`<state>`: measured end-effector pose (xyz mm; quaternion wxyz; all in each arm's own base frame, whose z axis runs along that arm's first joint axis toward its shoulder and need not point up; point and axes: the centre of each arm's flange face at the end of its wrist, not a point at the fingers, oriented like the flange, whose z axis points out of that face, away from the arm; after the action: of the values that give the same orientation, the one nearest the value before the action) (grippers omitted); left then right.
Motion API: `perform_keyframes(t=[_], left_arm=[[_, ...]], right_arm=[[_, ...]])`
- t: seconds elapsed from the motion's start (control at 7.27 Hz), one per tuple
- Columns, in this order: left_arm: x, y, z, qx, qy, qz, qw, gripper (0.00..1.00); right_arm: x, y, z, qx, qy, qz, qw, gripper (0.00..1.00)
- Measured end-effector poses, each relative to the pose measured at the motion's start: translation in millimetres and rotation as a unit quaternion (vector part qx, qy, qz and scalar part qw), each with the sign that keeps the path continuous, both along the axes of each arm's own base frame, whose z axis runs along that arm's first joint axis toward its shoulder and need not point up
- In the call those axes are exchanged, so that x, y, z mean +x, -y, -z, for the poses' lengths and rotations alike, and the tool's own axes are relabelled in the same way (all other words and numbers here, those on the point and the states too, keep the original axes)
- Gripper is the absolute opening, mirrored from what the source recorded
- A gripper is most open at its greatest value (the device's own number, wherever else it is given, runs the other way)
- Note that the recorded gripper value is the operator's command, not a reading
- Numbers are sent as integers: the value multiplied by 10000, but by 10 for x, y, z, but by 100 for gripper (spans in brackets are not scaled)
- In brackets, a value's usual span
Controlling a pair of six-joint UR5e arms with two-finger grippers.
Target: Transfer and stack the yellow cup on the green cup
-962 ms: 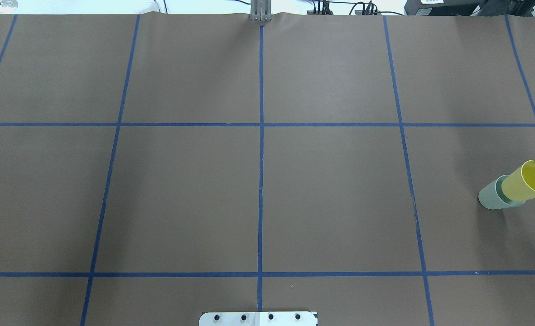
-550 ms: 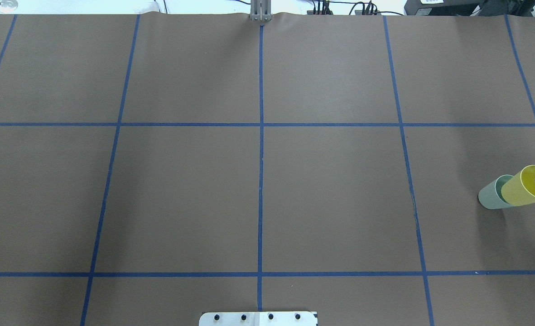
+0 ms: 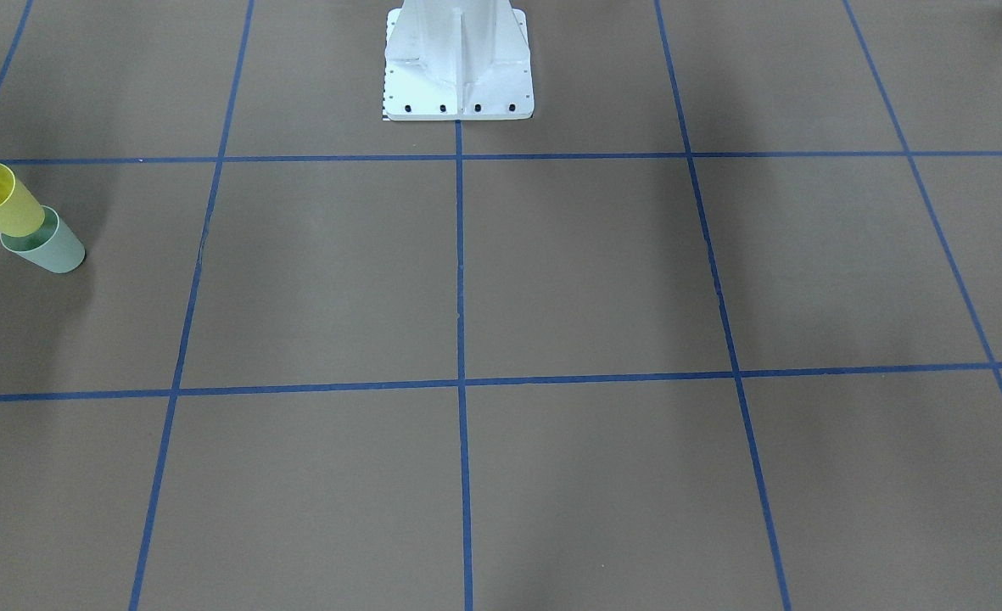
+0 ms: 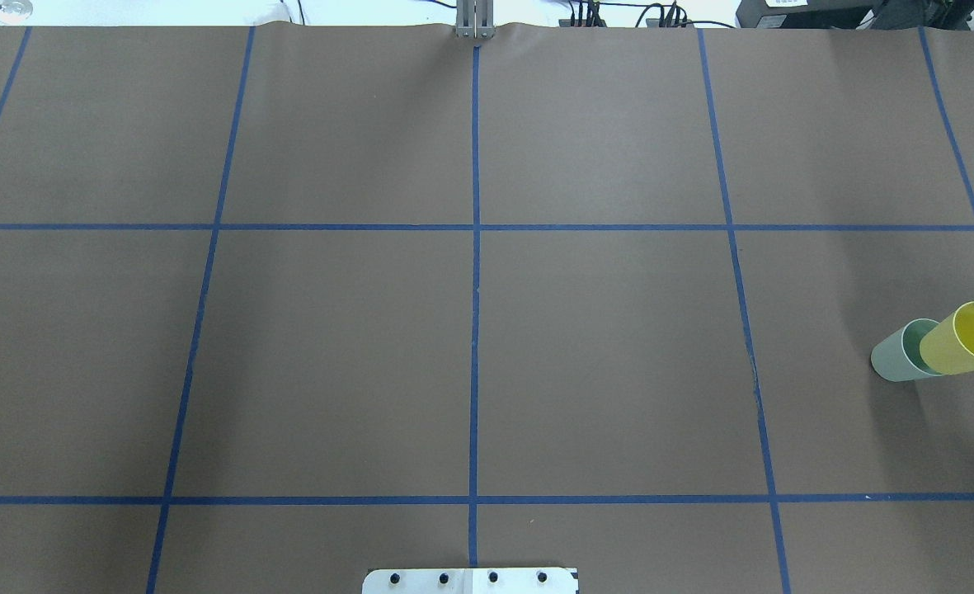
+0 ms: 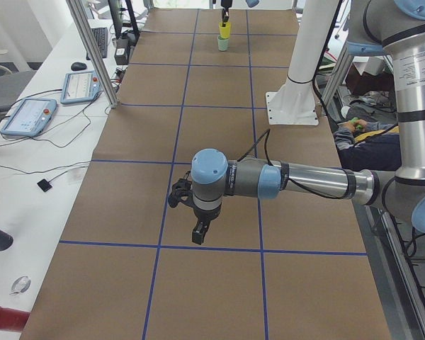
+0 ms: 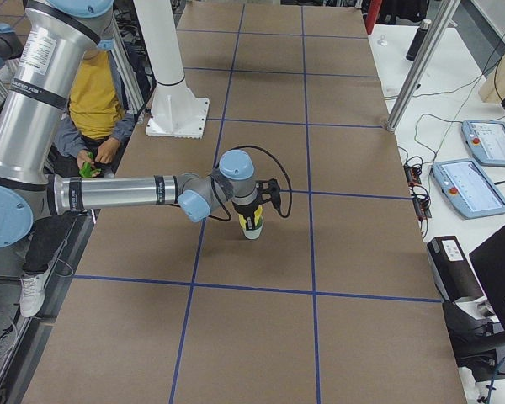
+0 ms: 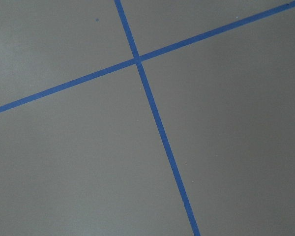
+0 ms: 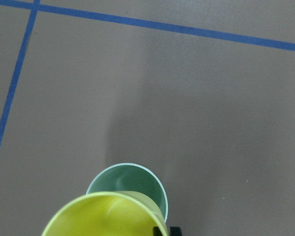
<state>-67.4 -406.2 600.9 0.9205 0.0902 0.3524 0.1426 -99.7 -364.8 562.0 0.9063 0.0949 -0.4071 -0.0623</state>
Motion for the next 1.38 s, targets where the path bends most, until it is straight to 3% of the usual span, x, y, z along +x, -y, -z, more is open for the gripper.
perform_keyframes(t=[1.38], left_arm=[[0,-1,-17,-21,0,0,10000,100]], right_arm=[[-234,85,-101,-3,-80,194,9998,4]])
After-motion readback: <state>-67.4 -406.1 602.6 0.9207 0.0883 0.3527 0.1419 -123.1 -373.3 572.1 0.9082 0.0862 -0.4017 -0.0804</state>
